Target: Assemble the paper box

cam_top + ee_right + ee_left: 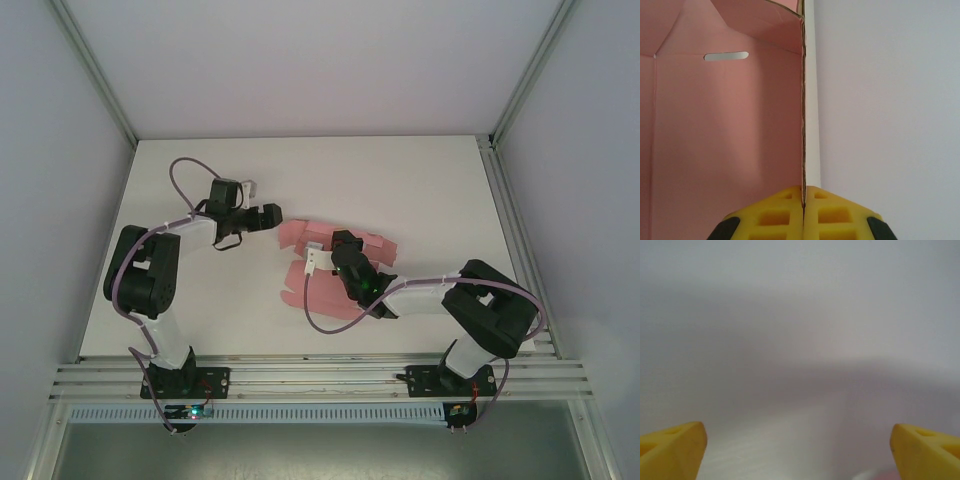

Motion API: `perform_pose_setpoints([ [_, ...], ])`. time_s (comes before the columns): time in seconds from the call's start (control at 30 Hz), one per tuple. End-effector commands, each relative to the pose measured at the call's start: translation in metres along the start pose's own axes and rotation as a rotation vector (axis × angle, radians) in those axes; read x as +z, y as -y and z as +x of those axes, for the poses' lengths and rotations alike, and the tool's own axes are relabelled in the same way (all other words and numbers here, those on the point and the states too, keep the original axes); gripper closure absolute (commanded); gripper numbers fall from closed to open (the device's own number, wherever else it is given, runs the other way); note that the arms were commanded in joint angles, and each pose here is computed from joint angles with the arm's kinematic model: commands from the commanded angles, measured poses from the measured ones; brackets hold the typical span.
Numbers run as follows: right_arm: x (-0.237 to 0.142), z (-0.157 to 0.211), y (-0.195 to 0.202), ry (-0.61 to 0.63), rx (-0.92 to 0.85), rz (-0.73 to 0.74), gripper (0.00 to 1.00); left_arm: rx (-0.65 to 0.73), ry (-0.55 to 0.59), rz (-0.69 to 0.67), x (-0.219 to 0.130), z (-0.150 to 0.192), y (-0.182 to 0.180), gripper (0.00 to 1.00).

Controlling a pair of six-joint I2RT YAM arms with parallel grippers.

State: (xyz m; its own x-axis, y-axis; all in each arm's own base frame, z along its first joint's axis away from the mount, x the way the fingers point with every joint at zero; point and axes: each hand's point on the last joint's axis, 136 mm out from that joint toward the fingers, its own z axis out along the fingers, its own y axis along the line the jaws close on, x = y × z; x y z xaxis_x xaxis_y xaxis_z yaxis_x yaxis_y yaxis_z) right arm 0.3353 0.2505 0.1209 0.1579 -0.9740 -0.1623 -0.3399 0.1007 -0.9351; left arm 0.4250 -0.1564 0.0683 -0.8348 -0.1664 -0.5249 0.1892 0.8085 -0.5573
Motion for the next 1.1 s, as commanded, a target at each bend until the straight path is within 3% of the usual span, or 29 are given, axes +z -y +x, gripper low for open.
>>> perform_pose_setpoints([
  [0.0, -0.002, 0.002, 0.005, -0.006, 0.046, 0.002, 1.00, 0.131, -0.040, 0.254, 0.001, 0.011, 0.047, 0.17],
  [0.27, -0.002, 0.009, 0.001, -0.035, 0.058, -0.003, 1.00, 0.263, -0.097, 0.404, -0.013, 0.047, 0.089, 0.39],
  [0.7, -0.007, 0.007, -0.008, -0.027, 0.064, -0.056, 1.00, 0.331, -0.149, 0.392, -0.003, 0.073, 0.106, 0.41],
  [1.07, -0.021, 0.001, -0.016, -0.019, 0.013, -0.068, 1.00, 0.342, -0.119, 0.389, -0.025, 0.099, 0.103, 0.40],
])
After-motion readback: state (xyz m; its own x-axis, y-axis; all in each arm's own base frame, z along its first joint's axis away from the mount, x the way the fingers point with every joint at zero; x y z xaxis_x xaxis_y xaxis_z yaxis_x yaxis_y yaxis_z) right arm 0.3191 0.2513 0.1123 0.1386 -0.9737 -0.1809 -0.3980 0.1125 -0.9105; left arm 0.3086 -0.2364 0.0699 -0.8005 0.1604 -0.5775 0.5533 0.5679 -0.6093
